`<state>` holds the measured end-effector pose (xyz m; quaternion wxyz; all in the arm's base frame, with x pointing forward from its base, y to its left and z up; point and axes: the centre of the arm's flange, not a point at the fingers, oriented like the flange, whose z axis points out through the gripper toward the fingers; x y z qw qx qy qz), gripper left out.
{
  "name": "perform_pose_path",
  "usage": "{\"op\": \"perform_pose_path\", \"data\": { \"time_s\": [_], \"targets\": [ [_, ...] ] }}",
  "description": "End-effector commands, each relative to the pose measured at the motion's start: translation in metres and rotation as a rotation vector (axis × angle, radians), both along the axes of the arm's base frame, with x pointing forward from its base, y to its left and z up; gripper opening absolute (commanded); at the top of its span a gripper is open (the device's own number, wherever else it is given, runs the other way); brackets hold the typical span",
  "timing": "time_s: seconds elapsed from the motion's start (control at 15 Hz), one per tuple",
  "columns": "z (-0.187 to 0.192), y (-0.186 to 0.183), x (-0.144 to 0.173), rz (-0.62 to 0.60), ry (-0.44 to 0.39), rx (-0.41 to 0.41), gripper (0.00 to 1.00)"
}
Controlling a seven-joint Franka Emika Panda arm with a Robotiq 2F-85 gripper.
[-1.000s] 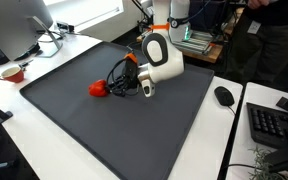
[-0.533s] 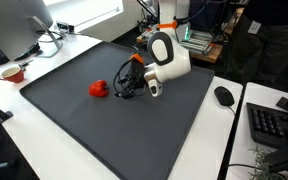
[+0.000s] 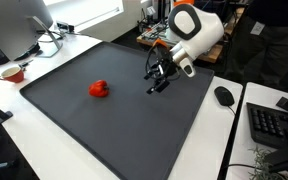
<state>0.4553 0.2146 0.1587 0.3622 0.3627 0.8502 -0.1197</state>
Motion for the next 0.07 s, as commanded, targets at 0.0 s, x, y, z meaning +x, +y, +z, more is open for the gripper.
{"op": "perform_pose_path", "data": {
  "time_s": [0.0],
  "targets": [
    [0.0136,0.0096,-0.0112,0.043,0.002,0.044,1.00]
  ]
}}
